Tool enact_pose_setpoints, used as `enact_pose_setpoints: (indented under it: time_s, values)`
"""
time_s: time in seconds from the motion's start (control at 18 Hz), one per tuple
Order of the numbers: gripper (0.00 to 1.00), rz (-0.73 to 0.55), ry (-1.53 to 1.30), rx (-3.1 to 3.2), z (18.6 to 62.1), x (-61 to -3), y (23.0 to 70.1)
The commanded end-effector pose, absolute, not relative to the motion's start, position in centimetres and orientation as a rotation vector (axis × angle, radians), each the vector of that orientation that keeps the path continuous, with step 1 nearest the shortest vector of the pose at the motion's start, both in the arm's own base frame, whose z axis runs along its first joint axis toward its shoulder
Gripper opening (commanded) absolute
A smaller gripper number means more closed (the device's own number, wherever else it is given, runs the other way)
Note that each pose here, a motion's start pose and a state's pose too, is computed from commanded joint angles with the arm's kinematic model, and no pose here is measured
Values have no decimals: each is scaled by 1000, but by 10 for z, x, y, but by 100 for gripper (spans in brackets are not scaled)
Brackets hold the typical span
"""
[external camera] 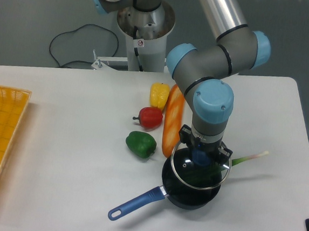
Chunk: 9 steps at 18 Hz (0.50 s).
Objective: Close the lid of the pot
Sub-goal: 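Lower the glass lid over the dark saucepan's rim, then press the lid down onto the saucepan, seating it over the onion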
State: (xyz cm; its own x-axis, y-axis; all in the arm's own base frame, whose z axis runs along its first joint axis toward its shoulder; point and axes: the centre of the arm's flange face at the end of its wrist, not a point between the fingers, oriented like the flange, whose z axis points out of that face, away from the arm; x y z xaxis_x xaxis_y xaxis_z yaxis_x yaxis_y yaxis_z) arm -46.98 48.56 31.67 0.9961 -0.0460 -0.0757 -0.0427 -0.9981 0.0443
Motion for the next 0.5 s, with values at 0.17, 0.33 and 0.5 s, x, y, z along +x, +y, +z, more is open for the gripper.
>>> enact_pose_setpoints:
  time_s: [0.17, 0.33, 0.5]
  values:
    - [41, -124, -52, 3099, 318, -466, 489]
    - [41, -127, -38, 3103, 320, -463, 494]
    - [41, -130, -23, 3105, 319, -459, 502]
